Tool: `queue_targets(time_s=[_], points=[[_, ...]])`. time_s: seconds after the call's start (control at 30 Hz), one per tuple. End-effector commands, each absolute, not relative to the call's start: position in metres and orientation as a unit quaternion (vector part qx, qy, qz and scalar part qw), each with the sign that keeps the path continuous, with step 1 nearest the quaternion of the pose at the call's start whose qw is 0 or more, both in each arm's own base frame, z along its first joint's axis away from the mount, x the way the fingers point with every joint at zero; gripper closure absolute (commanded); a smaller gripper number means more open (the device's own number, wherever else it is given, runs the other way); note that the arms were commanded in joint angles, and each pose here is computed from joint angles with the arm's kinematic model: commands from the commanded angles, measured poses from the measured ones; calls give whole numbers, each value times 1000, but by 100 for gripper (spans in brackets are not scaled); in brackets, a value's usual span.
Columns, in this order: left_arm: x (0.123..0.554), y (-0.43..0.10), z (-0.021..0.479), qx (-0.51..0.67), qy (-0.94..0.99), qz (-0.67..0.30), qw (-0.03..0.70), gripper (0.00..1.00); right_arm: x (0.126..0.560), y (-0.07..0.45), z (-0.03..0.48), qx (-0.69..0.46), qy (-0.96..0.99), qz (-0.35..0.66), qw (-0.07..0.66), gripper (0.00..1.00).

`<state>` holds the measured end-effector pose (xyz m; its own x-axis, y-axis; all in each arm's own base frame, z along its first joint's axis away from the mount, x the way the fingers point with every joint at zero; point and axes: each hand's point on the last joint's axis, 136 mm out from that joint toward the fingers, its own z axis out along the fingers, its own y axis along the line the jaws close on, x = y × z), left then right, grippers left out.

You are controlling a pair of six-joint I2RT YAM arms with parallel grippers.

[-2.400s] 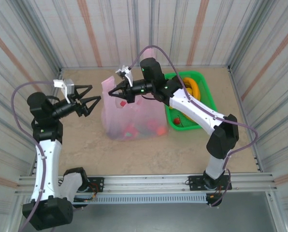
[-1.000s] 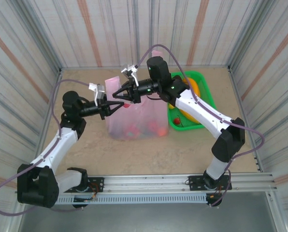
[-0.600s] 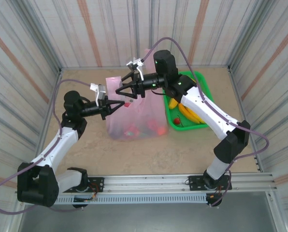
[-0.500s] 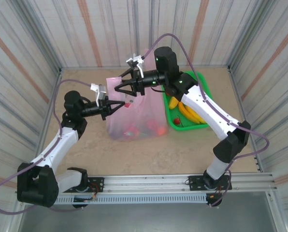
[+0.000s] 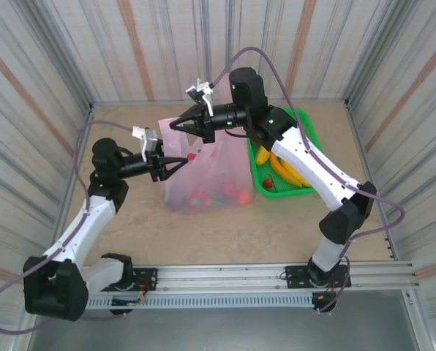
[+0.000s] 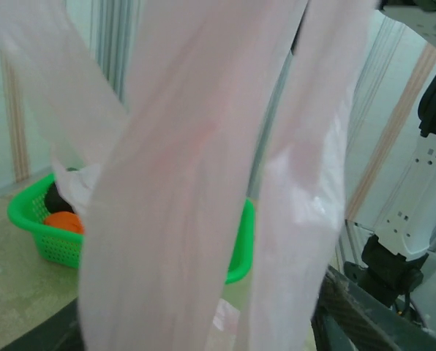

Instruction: Place the fake fruits into the plastic bag and tie a complex knot

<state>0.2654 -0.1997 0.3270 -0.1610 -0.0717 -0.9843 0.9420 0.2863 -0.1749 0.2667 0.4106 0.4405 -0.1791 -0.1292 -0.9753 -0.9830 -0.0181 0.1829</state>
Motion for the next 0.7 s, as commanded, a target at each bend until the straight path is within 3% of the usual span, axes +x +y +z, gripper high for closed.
queue_targets(time_s=[0.0,0.13,0.37,0.5,0.67], points=[[263,-188,355,365,578,-442,581,31,260,398,464,-490,555,517,429,100],[258,-185,375,377,560,-436,595,25,257,394,467,-489,557,518,427,100],[255,-198,402,414,524,-455,589,24,250,392,473,-490,549,533,418,100],[257,-209,408,434,509,-467,578,28,245,390,478,-491,542,542,415,100],[254,-222,407,453,494,-485,562,41,244,390,479,-490,540,546,413,100]])
